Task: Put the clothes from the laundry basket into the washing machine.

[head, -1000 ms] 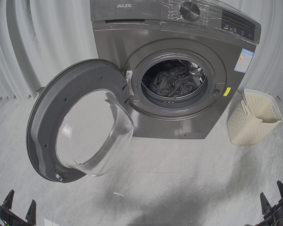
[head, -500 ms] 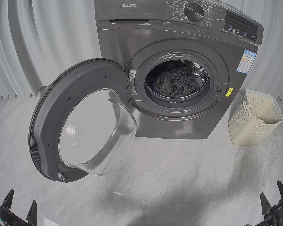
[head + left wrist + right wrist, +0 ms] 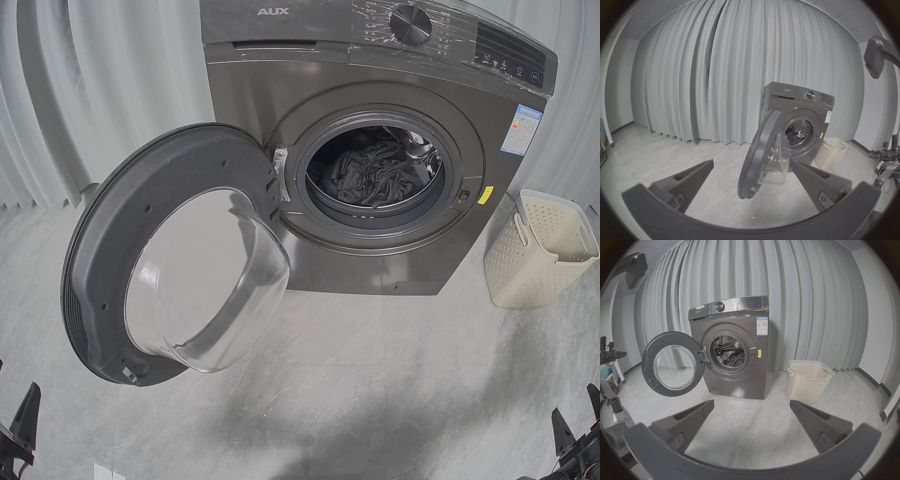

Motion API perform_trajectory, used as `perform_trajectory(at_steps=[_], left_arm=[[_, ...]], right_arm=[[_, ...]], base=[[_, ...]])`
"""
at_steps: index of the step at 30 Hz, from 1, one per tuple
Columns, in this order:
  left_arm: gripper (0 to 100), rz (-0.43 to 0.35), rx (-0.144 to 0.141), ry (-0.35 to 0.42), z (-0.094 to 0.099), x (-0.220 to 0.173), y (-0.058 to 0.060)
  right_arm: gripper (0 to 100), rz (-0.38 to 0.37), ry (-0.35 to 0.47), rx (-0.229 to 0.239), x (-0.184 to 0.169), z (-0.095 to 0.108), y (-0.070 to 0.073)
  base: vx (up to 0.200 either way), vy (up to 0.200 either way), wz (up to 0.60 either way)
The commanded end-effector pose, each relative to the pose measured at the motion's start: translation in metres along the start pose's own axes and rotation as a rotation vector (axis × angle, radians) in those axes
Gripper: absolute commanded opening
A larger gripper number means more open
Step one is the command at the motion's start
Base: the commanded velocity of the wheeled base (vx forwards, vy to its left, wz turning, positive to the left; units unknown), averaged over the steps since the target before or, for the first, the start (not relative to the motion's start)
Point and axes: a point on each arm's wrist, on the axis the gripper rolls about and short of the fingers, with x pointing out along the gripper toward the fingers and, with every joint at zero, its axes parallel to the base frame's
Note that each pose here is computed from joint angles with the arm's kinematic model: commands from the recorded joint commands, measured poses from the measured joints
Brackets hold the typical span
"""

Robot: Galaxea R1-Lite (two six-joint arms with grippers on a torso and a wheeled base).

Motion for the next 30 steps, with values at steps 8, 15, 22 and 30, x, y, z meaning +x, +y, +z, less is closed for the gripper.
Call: perform_trajectory(at_steps=[8,15,22,30], left_arm=[[100,-0.075,-0.032,0.175,0.045,0.096,-0.001],[100,-0.106,-0.040,0.200,0.047,0.130,-0.001],[100,-0.193,-0.043,0.239,0.040,0.144,-0.004],[100,-0.397,-0.058,0.249,0.038,0.136,-0.024]], right_arm=[[100,-0.001,0.016,0.000,0.001,-0.005,0.000],[100,-0.001,0.016,0.000,0.001,-0.005,0.000],[100,0.001,0.016,0.000,0.001,-0.005,0.000],[100,0.001,0.013,-0.001,0.001,-0.005,0.000]], base=[[0.000,0.000,0.00],[0.000,0.000,0.00],[0.000,0.000,0.00],[0.000,0.000,0.00]])
